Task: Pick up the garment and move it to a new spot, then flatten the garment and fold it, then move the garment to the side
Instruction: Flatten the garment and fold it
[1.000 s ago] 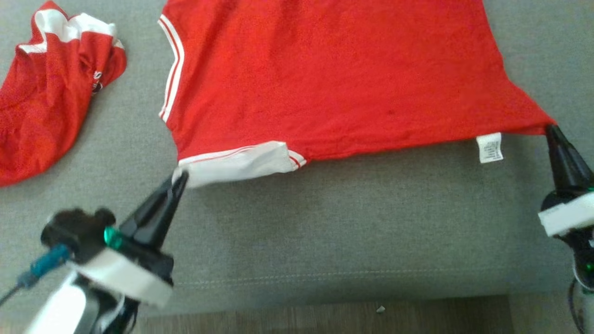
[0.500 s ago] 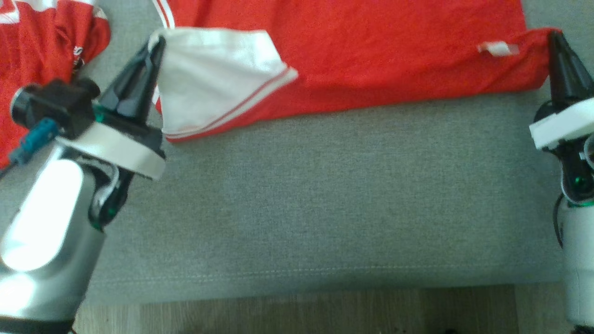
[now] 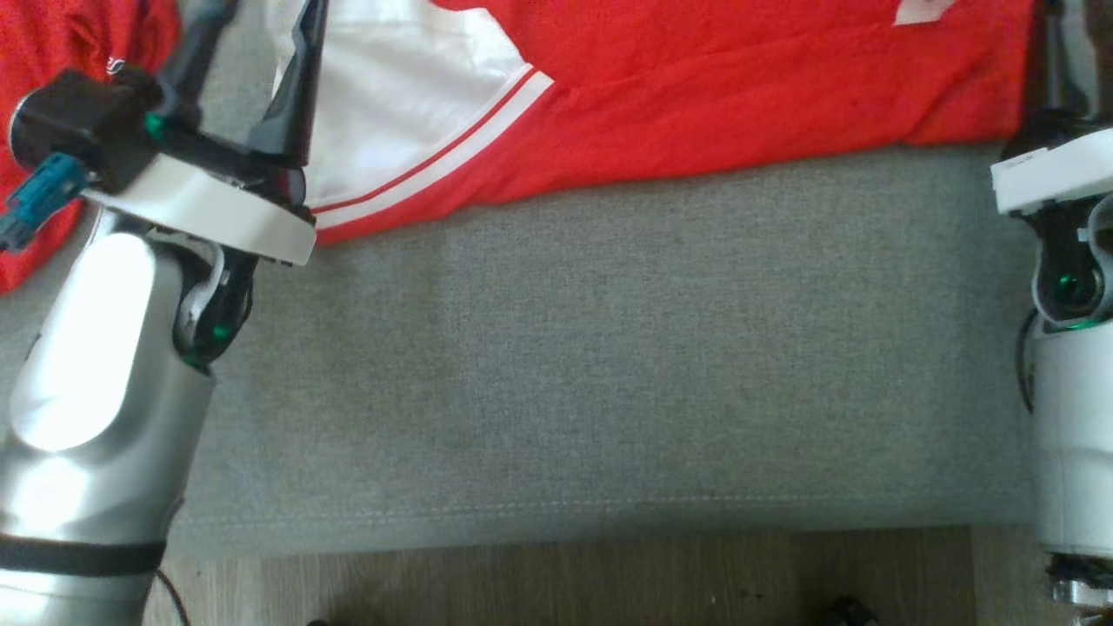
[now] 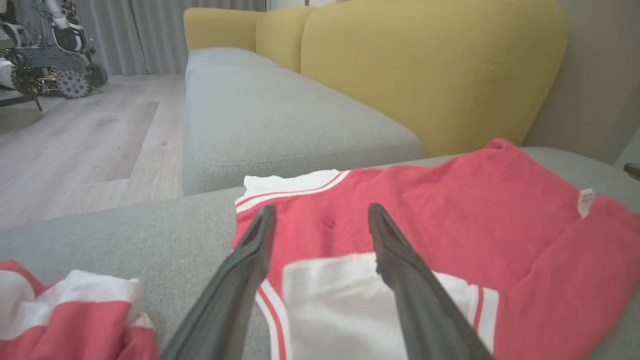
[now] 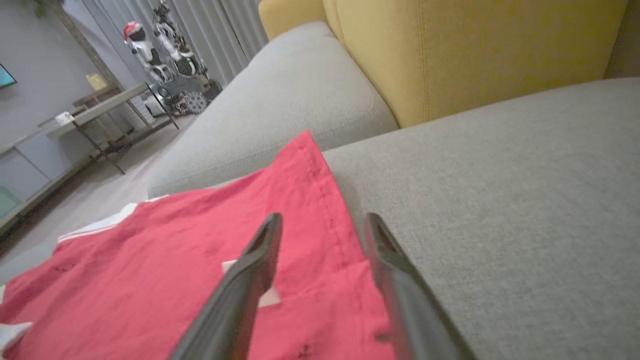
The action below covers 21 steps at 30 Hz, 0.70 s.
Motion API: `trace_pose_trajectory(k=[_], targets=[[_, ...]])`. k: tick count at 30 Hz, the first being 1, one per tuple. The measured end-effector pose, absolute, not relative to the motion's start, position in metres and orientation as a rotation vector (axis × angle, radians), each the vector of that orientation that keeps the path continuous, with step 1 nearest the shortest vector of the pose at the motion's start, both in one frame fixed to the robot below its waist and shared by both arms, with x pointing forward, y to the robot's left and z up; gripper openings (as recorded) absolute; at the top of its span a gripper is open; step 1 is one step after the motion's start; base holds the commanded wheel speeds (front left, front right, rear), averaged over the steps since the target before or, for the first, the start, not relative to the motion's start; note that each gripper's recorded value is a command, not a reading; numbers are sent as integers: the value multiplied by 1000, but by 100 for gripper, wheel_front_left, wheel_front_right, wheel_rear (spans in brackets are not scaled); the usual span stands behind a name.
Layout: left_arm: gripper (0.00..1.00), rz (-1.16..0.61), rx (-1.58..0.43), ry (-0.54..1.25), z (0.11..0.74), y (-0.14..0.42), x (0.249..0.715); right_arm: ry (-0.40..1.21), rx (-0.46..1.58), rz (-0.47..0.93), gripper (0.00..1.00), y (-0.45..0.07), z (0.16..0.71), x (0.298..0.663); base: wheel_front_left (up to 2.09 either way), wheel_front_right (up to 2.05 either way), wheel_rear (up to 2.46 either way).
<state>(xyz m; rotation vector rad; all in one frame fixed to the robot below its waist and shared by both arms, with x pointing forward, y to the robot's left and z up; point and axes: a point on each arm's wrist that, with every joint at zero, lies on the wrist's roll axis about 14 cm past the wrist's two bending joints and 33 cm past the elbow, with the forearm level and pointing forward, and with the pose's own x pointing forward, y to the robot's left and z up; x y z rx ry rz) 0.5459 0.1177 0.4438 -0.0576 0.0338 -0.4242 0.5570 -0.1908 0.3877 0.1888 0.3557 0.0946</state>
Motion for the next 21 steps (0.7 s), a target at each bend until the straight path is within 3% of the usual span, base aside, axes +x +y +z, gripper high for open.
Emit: trace_pose_trajectory(k=[4,12,21], targets=[[100,-389,-117,13,451,119,537,268,206,85,100,-191,404,556,0,0,0],[100,-298,-218,248,385,122,461,285,239,45,100,-195,390,516,0,0,0],[100,-226,-194,341,363,132,453,268,266,44,100,-190,397,512,0,0,0]])
